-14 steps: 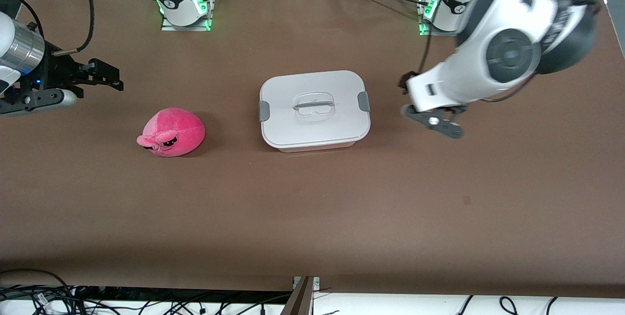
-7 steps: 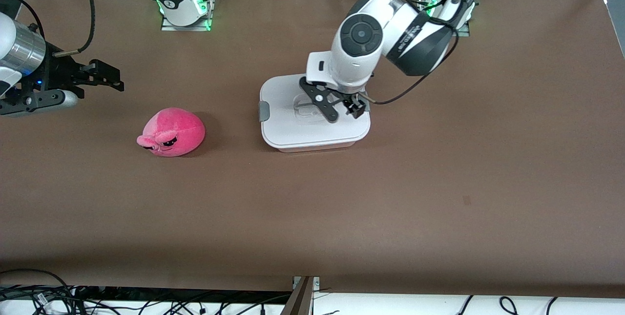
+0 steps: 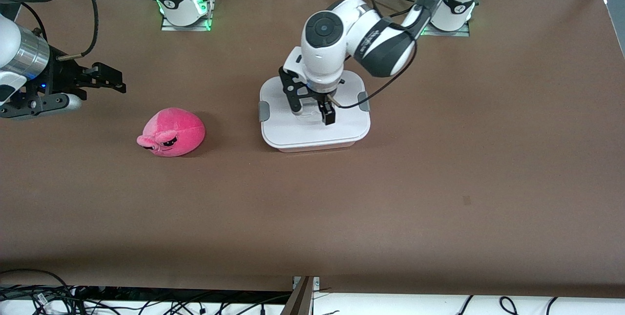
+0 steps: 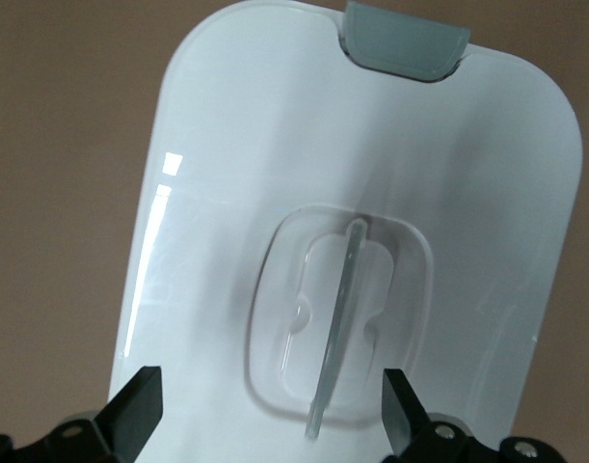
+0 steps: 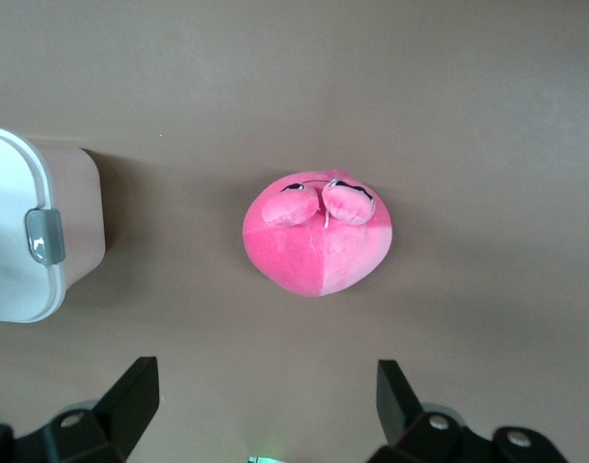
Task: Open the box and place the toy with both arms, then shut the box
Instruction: 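Lower the left gripper onto the lid handle and grasp it, then lift the lid off with the left gripper while the right gripper grasps the toy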
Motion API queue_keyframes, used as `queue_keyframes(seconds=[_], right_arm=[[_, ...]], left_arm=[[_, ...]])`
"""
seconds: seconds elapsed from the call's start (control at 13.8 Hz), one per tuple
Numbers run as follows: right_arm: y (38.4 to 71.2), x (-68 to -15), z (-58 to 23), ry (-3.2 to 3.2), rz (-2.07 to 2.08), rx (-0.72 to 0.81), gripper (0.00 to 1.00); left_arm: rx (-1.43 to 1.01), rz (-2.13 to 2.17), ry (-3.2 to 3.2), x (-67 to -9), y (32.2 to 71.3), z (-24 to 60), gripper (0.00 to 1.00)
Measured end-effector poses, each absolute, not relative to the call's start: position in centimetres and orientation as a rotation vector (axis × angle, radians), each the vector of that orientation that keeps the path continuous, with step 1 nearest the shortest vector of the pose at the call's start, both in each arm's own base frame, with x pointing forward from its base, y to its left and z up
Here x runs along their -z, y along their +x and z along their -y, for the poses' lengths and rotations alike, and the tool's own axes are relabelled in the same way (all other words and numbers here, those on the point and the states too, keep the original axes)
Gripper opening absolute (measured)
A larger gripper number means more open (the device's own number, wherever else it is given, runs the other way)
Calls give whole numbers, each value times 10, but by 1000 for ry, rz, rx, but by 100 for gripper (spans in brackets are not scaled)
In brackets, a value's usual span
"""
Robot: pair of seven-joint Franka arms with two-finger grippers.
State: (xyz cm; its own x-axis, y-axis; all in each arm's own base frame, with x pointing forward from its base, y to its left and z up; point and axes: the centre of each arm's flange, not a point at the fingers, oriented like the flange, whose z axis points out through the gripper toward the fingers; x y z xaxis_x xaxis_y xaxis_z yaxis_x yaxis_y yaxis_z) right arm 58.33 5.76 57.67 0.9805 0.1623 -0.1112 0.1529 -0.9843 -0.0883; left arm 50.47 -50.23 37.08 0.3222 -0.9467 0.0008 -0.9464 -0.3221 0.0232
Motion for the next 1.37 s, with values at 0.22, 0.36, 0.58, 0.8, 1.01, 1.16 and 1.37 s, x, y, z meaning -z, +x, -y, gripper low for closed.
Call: queue_keyframes(seconds=[0.22,0.36,0.58,0.8,1.01,1.16,1.37], right_arm=[[584,-574,-58,-3047,242,-187,100],[584,-570,-58,-3047,240,-191,100],[586,-551,-57,-3048,232,-199,100],[588,-528,-56,-3050,223,-198,100],[589,-503,-55,-3052,213,-191,100],[590,-478,-54,-3056,203,-167,100],[586,-433,-51,-3064,186,-144,100]], left_arm=[[47,1880,2519,-345,492,519,100],[46,1893,2524,-344,493,518,100],[46,1906,2518,-344,495,516,92],[58,1917,2510,-344,491,519,57],[78,1927,2506,-347,486,521,25],[84,1934,2501,-350,484,521,6],[93,1941,2498,-355,481,522,7]])
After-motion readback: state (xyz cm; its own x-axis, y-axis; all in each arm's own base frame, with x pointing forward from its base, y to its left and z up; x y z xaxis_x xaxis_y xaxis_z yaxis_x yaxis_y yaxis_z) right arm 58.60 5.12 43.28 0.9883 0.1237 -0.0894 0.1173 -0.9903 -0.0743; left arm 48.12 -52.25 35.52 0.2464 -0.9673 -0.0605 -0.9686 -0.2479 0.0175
